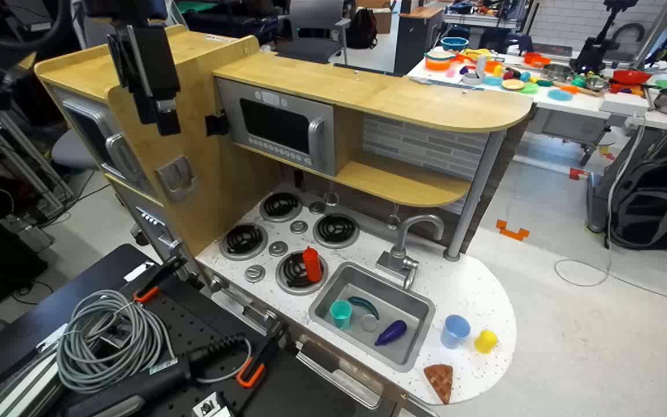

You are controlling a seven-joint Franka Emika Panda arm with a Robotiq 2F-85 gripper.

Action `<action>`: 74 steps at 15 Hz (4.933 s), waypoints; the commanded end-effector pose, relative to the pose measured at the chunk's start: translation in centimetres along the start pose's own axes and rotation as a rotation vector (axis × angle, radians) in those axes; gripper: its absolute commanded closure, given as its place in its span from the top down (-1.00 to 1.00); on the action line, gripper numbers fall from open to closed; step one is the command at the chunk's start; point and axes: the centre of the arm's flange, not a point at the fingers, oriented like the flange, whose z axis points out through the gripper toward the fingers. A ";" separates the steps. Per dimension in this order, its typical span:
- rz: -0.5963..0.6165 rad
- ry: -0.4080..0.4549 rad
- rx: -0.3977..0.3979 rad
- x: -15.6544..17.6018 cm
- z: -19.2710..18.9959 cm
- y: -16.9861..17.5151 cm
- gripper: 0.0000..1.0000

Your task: Get the green cup in the sink and put it next to the blue cup on the edge of the sink

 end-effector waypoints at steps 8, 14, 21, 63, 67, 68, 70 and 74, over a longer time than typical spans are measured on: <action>0.000 0.001 0.000 0.0 0.0 0.0 1.00; 0.000 0.001 0.000 0.0 0.0 0.0 1.00; 0.000 0.001 0.000 0.0 0.0 0.0 1.00; 0.035 -0.072 0.048 24.1 37.9 8.8 1.00; 0.001 -0.018 -0.017 24.9 39.3 9.1 1.00; -0.007 -0.005 -0.034 25.1 39.6 9.2 1.00; -0.022 0.013 -0.059 25.6 40.4 9.2 1.00; -0.040 0.012 -0.057 26.5 42.5 8.3 1.00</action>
